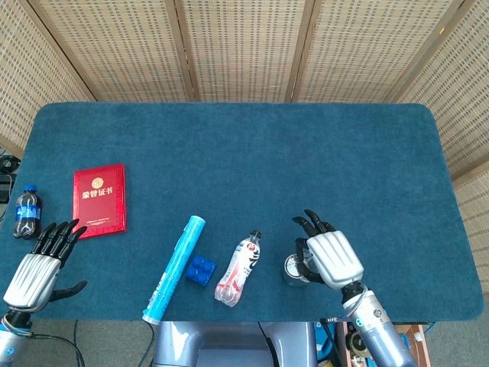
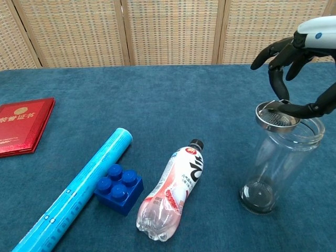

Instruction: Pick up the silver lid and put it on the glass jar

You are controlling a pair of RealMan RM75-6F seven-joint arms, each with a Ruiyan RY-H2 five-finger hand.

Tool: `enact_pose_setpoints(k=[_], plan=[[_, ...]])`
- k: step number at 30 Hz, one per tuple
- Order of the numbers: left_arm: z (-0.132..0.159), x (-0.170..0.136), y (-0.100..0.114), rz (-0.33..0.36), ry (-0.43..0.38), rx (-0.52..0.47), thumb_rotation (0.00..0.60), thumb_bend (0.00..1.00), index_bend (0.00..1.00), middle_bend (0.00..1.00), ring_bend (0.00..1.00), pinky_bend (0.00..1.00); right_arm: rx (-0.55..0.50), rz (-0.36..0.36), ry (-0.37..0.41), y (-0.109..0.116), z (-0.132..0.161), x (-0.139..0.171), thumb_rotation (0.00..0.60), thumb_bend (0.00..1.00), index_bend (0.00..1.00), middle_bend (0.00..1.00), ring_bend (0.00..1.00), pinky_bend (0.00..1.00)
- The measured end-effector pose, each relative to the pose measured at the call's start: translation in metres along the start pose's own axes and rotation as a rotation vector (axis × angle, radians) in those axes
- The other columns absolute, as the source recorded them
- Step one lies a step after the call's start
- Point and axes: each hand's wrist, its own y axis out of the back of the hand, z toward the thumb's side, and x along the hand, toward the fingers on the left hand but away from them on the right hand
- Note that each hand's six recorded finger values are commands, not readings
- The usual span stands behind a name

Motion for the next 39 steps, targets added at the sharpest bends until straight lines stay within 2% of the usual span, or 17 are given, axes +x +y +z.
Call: enact_pose_setpoints(k=[10, 20, 39], plan=[[0.000, 0.000, -0.001, -0.003, 0.000, 0.003, 0.600, 0.16, 0.00, 0.00, 0.00, 0.00, 0.008, -0.006, -0.031, 0.004, -0.008, 0.000, 0.600, 0.52, 0.66, 0.22, 0.00, 0.30], [0.000, 0.000, 0.001, 0.001, 0.000, 0.000, 0.600, 0.16, 0.00, 0.00, 0.00, 0.00, 0.026, -0.026, -0.029, 0.009, -0.010, 0.001, 0.600, 0.52, 0.66, 0.22, 0.00, 0.30], [0.000, -0.001, 0.002, 0.006, 0.000, -0.002, 0.600, 0.16, 0.00, 0.00, 0.00, 0.00, 0.035, 0.007, -0.048, 0.004, -0.017, 0.004, 0.600, 0.52, 0.66, 0.21, 0.00, 0.30]])
